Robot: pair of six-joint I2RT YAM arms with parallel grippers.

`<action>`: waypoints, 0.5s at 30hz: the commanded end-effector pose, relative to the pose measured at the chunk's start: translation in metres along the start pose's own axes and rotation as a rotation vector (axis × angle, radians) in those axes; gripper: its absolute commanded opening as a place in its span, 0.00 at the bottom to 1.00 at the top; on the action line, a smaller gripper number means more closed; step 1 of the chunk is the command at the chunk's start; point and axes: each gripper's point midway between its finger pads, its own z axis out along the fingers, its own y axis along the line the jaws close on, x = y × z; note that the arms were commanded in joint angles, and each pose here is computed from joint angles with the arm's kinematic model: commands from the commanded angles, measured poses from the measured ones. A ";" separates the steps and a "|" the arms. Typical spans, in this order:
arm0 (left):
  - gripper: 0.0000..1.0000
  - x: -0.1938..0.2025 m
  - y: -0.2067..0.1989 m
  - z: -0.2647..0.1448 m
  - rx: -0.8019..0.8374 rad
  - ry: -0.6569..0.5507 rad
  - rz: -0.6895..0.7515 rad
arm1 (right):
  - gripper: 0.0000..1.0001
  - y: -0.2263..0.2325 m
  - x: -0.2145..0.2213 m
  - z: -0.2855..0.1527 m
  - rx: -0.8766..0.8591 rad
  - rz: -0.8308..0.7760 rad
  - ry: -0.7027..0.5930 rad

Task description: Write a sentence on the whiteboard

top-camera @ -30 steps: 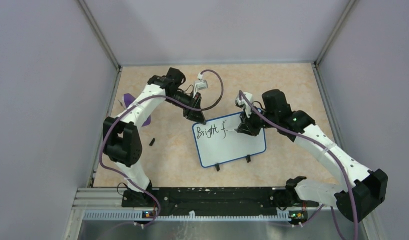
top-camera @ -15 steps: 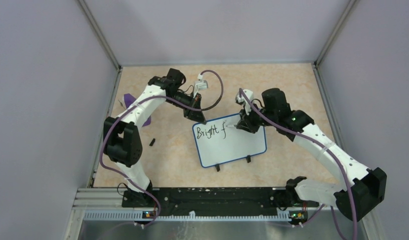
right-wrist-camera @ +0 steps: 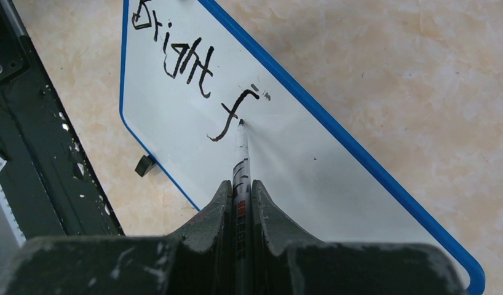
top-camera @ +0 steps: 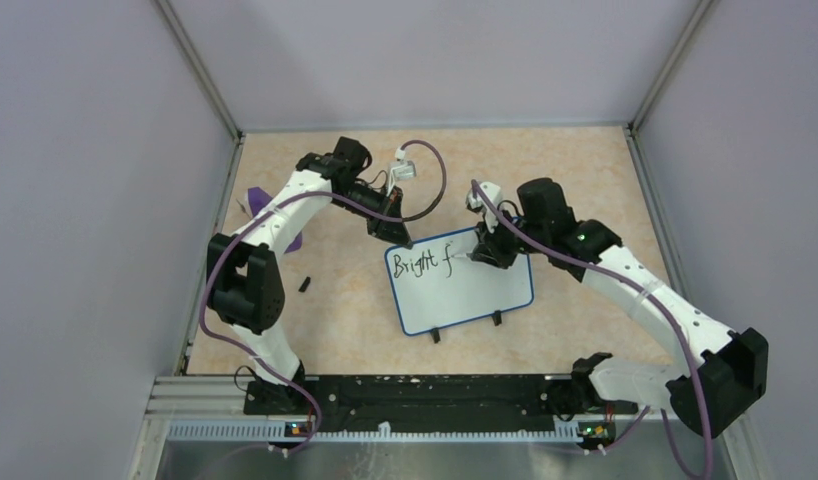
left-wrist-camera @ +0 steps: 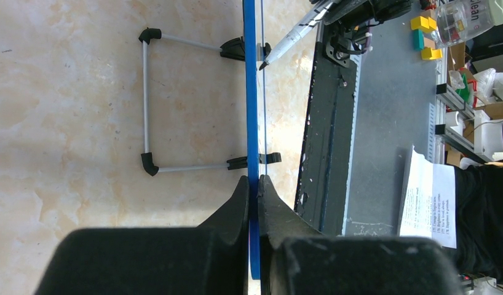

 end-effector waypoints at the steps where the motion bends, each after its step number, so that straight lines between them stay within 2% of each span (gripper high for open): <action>1: 0.00 -0.005 -0.009 -0.003 0.000 -0.021 0.050 | 0.00 -0.004 -0.008 0.004 0.021 -0.026 -0.023; 15: 0.00 -0.004 -0.008 -0.003 -0.002 -0.019 0.048 | 0.00 -0.016 -0.002 0.000 0.096 -0.015 -0.004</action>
